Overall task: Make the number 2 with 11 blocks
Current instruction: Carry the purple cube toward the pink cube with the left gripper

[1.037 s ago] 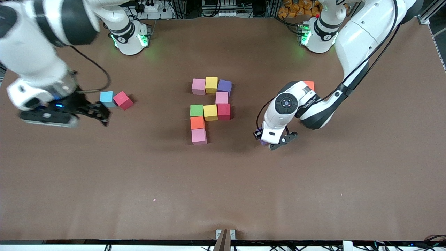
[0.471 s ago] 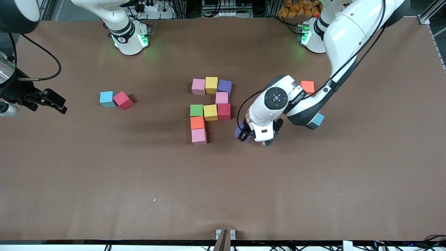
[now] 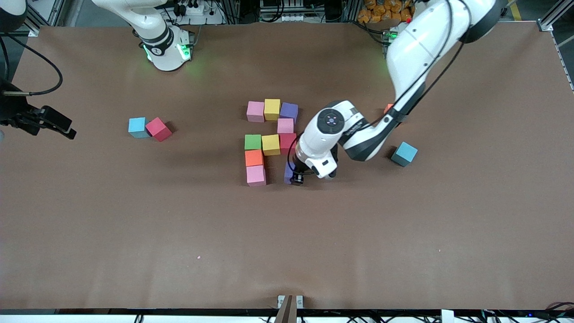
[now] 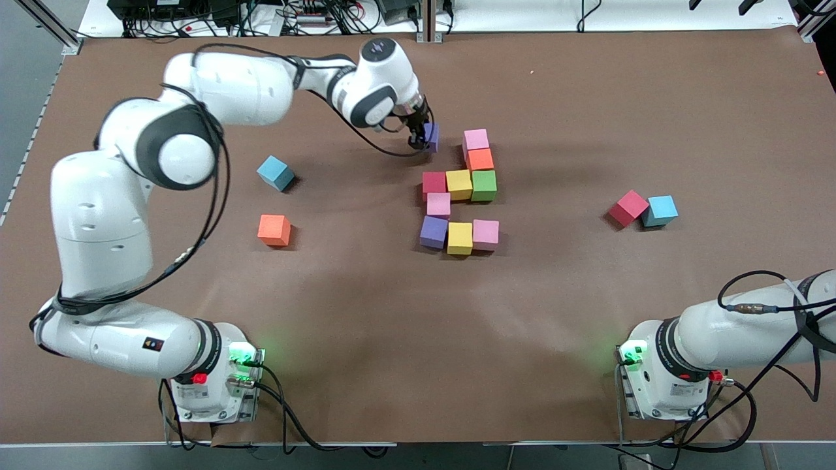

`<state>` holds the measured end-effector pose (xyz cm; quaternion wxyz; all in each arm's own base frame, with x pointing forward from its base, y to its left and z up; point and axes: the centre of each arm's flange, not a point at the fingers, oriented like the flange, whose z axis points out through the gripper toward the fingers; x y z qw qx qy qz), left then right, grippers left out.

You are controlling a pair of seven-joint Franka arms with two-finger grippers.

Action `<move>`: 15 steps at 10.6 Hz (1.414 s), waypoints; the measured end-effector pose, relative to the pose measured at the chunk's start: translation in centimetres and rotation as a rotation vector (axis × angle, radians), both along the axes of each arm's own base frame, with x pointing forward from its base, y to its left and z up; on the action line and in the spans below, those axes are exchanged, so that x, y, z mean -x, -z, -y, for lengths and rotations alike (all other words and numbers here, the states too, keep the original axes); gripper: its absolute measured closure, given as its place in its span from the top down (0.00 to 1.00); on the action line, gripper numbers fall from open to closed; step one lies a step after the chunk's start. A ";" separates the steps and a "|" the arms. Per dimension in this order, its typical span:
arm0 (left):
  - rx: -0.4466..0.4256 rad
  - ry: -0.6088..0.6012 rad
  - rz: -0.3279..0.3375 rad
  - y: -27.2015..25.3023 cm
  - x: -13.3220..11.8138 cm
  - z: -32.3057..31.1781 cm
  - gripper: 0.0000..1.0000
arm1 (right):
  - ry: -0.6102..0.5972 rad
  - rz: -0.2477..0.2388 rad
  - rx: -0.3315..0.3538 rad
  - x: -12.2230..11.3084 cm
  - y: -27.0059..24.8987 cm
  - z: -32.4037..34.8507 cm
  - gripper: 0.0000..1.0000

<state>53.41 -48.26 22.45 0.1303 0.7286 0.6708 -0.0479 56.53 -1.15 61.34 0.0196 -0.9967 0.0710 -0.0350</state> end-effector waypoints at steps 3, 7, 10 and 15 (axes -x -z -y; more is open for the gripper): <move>0.008 -0.094 0.001 0.9 -0.3 1.8 0.56 | -0.005 0.017 0.001 -0.5 0.2 -0.3 1.00; 0.020 -0.094 -0.002 1.5 -0.3 2.9 0.56 | -0.005 0.021 0.001 -0.6 0.3 -0.3 1.00; 0.023 -0.061 -0.008 2.6 1.4 5.1 0.56 | -0.012 0.014 0.002 -0.7 0.6 -0.6 1.00; 0.011 -0.045 0.036 2.9 1.5 6.3 0.56 | -0.025 0.000 0.003 -1.0 1.4 -1.2 1.00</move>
